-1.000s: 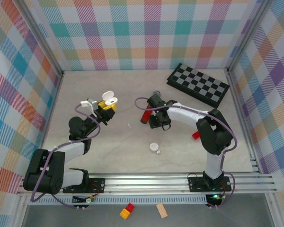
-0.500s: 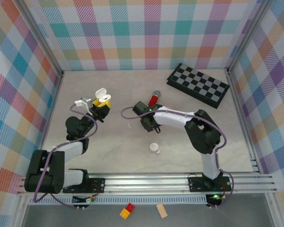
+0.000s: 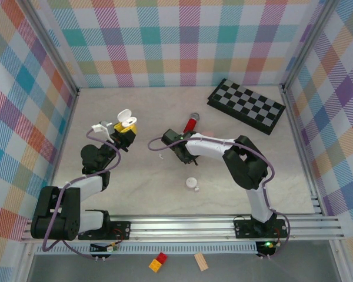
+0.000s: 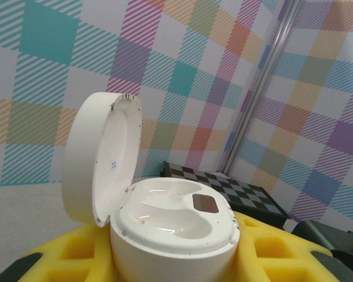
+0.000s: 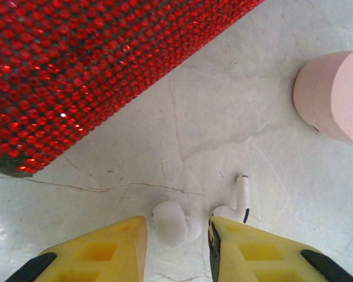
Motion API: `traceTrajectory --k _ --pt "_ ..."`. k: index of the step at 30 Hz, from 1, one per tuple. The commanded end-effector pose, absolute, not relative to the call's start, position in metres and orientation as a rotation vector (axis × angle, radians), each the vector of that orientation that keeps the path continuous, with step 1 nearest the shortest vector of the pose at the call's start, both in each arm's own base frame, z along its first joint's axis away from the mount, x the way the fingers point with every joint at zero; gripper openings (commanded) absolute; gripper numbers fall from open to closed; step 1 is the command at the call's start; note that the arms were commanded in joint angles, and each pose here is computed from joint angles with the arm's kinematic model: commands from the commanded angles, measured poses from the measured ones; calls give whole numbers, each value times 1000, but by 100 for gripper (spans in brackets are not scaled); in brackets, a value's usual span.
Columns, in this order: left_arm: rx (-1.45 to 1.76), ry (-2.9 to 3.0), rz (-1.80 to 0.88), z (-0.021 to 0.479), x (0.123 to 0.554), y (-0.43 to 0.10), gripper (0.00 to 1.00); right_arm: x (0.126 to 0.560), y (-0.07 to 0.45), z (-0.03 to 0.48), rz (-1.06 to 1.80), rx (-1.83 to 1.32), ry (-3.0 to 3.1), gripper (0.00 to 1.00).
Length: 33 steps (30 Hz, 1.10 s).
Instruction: Insert the wireless bluetooth earbuds into the charging case
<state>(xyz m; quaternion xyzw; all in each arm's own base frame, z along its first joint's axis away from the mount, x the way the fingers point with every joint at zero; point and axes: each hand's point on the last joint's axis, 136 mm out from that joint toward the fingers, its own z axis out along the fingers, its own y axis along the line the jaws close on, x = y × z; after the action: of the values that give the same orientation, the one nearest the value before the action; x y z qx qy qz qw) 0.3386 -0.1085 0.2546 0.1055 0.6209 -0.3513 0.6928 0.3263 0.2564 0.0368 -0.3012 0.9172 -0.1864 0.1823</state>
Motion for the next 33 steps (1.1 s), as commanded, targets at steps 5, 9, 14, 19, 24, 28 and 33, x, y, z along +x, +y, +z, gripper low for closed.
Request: traceTrajectory --k 5,9,14,19,24,28,33 --pt "278 1313 -750 275 338 -106 31 325 256 31 -579 -885 2591 31" --pt "279 1316 -754 273 338 -106 32 325 257 28 -578 -894 2598 29" --pt "281 1315 -755 274 338 -106 32 323 258 24 -572 -905 2610 29" --pt "283 1315 -756 274 338 -106 32 321 256 21 -581 -907 2621 27" --pt "300 1318 -765 273 337 -109 32 320 258 21 -550 -900 2632 22" --pt "320 1319 -771 271 335 -111 32 318 263 26 -499 -892 2638 21" --pt "322 1303 -759 277 332 -110 32 318 265 47 -378 -821 2621 21"
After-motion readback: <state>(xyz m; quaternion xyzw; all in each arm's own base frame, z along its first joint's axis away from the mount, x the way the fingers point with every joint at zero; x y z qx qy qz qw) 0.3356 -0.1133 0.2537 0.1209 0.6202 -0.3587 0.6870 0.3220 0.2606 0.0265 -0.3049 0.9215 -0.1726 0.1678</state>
